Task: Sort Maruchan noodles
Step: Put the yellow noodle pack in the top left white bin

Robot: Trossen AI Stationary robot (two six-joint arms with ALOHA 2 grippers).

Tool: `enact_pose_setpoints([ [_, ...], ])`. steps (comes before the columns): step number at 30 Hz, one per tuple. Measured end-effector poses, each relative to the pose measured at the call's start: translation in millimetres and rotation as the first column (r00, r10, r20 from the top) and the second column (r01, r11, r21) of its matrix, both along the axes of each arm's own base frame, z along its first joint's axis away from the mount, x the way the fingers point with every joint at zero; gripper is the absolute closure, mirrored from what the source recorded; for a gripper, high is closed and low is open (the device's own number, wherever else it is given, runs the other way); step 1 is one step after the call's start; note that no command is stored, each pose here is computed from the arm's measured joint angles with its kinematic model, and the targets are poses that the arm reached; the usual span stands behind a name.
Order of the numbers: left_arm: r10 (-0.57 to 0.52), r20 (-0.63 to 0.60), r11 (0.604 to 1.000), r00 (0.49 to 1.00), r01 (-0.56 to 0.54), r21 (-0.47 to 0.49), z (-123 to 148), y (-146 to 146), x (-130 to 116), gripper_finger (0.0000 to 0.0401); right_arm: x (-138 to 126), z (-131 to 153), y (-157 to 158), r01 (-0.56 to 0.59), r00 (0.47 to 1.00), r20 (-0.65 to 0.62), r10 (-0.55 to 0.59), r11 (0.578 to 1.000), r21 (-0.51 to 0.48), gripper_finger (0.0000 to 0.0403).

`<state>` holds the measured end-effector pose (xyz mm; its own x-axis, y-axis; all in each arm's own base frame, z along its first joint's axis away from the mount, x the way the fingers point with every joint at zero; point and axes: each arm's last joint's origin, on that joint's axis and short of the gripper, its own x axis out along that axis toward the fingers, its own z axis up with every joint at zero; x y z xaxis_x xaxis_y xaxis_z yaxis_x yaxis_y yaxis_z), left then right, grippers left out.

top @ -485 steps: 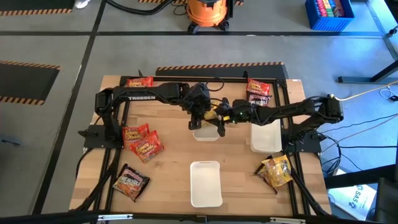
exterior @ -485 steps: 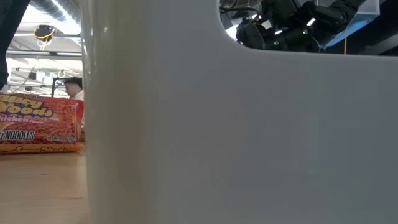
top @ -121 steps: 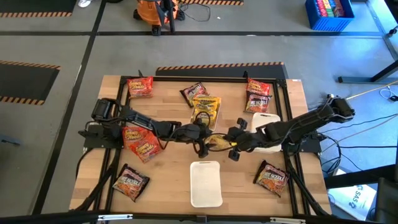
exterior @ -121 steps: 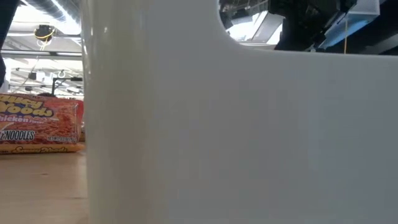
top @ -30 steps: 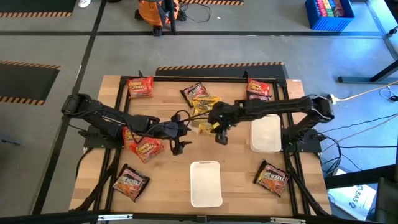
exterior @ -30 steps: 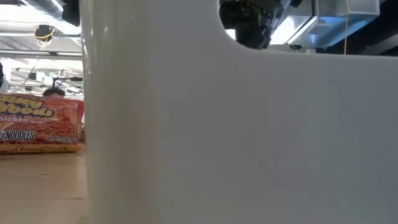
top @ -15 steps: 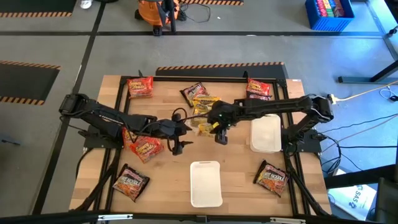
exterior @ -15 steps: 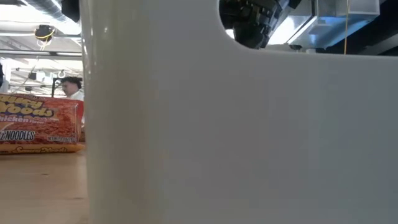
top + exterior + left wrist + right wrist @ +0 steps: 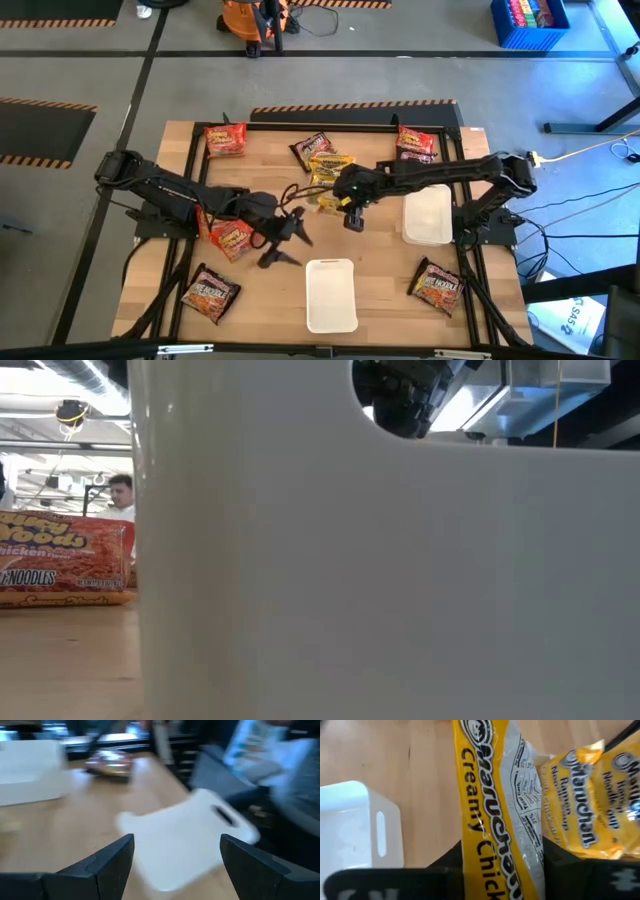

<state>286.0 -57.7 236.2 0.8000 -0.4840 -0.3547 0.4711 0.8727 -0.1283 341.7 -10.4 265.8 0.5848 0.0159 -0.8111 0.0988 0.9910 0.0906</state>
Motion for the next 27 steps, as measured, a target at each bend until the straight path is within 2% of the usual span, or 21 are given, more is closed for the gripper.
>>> enact_pose_setpoints([
  [2,-0.051,-0.017,0.998,0.999,0.051,-0.023,-0.7,-1.4,-1.2,0.0113,0.3,2.6,-0.6,0.008,1.000,0.002,-0.008,1.000,-0.021,0.0303],
  [5,-0.054,-0.053,0.998,0.997,0.052,-0.035,-1.1,-1.1,-4.2,0.0113,2.4,12.5,-1.3,0.010,1.000,0.022,-0.009,0.999,-0.045,0.0303],
  [7,-0.006,-0.089,1.000,0.996,0.003,-0.025,-0.1,1.8,-7.4,0.0113,3.9,18.5,-1.4,0.001,0.999,0.038,0.002,0.998,-0.057,0.0303],
  [9,0.108,-0.166,0.994,0.980,-0.106,0.018,-3.5,8.5,-12.7,0.0113,4.7,23.4,-2.3,0.004,0.999,0.047,-0.001,0.997,-0.078,0.0303],
  [12,0.283,-0.203,0.958,0.937,-0.265,0.110,-3.7,17.3,-19.3,0.0113,5.7,27.5,-8.2,0.017,0.998,0.063,-0.011,0.995,-0.101,0.0303],
  [15,0.422,-0.230,0.902,0.877,-0.382,0.200,-5.2,24.6,-26.7,0.0113,5.9,26.9,-17.7,0.047,0.996,0.074,-0.040,0.994,-0.102,0.0303],
  [19,0.558,-0.233,0.818,0.797,-0.482,0.313,-18.1,34.8,-32.2,0.0113,9.7,19.2,-29.0,0.075,0.994,0.091,-0.067,0.993,-0.087,0.0302],
  [23,0.602,-0.240,0.788,0.761,-0.519,0.331,-40.2,43.0,-40.1,0.0113,17.2,9.5,-37.6,0.068,0.993,0.095,-0.063,0.997,-0.042,0.0302],
  [27,0.621,-0.189,0.776,0.760,-0.565,0.279,-54.0,48.4,-43.7,0.0113,25.8,-5.3,-40.8,0.048,0.996,0.072,-0.048,0.999,-0.009,0.0302],
])
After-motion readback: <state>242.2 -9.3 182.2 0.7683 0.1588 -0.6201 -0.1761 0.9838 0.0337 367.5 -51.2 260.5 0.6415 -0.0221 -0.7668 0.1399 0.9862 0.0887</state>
